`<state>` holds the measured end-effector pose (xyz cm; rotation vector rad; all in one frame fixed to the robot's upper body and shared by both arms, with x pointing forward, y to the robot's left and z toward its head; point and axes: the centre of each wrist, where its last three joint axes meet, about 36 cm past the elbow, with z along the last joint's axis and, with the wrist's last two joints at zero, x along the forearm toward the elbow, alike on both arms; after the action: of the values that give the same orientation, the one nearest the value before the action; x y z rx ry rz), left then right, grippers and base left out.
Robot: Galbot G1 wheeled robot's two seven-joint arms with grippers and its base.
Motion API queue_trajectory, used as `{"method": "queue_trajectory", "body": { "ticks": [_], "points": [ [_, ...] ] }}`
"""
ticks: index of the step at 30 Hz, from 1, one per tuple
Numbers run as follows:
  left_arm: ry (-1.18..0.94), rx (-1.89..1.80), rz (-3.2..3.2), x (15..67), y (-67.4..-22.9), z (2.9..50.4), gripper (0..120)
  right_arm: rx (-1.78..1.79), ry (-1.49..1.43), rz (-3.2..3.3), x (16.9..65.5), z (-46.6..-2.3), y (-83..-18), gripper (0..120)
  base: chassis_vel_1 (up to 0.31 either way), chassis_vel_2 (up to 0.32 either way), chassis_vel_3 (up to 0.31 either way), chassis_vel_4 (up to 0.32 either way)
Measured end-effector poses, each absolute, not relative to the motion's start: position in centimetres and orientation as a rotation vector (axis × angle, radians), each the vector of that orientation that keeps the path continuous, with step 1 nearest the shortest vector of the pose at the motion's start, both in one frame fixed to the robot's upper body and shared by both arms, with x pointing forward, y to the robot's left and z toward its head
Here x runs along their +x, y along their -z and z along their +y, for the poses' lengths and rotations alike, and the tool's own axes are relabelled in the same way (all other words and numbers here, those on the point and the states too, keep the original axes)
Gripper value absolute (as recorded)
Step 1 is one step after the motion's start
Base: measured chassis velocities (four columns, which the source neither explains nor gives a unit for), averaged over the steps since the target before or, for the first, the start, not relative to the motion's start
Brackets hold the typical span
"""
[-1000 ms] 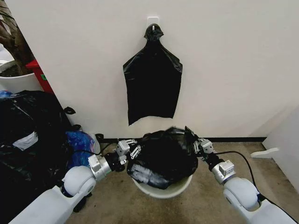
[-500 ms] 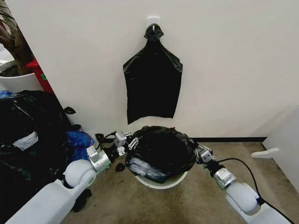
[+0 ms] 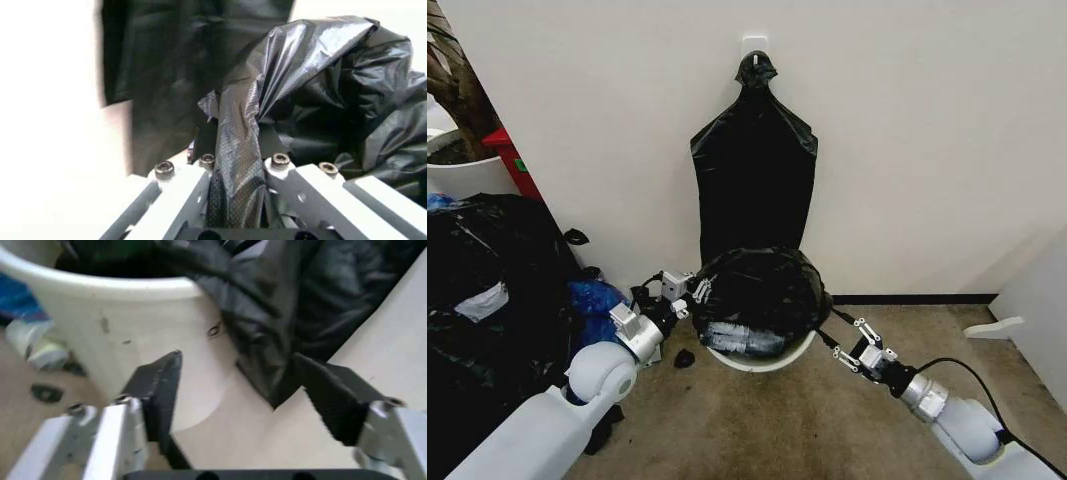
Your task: Place the garbage bag over the trash bin.
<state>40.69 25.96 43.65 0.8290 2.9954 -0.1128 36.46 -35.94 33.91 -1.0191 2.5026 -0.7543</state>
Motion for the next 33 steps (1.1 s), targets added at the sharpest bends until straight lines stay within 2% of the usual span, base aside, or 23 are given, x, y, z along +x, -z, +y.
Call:
{"method": "queue_trajectory", "body": {
  "ticks": [4, 9, 15, 22, 27, 29, 33],
  "points": [
    [0.156, 0.698, 3.059, 40.2, -44.4, 25.9, 4, -0.877, 0.635, 2.534, 35.0, -33.9, -35.7, 84, 0.000, 0.000, 0.000, 0.000],
    [0.131, 0.665, 3.057, 40.3, -44.6, 25.7, 4, -0.767, 0.439, 2.643, 31.9, -29.8, -38.5, 98, 0.000, 0.000, 0.000, 0.000],
    [0.145, 0.688, 3.019, 39.9, -45.1, 24.7, 4, -0.909, 0.381, 2.693, 28.5, -26.0, -41.8, 100, 0.000, 0.000, 0.000, 0.000],
    [0.130, 0.746, 2.985, 39.1, -45.4, 23.5, 4, -1.072, 0.570, 2.640, 27.3, -24.4, -41.8, 100, 0.000, 0.000, 0.000, 0.000],
    [0.126, 0.772, 2.972, 38.7, -45.5, 23.0, 4, -1.056, 0.710, 2.619, 27.9, -24.3, -42.0, 84, 0.000, 0.000, 0.000, 0.000],
    [0.127, 0.773, 2.971, 38.7, -45.5, 22.9, 4, -1.049, 0.731, 2.620, 28.0, -24.4, -41.9, 82, 0.000, 0.000, 0.000, 0.000],
    [0.135, 0.777, 2.970, 38.7, -45.4, 22.7, 4, -1.022, 0.778, 2.616, 28.7, -24.1, -41.5, 62, 0.000, 0.000, 0.000, 0.000]
  ]
}}
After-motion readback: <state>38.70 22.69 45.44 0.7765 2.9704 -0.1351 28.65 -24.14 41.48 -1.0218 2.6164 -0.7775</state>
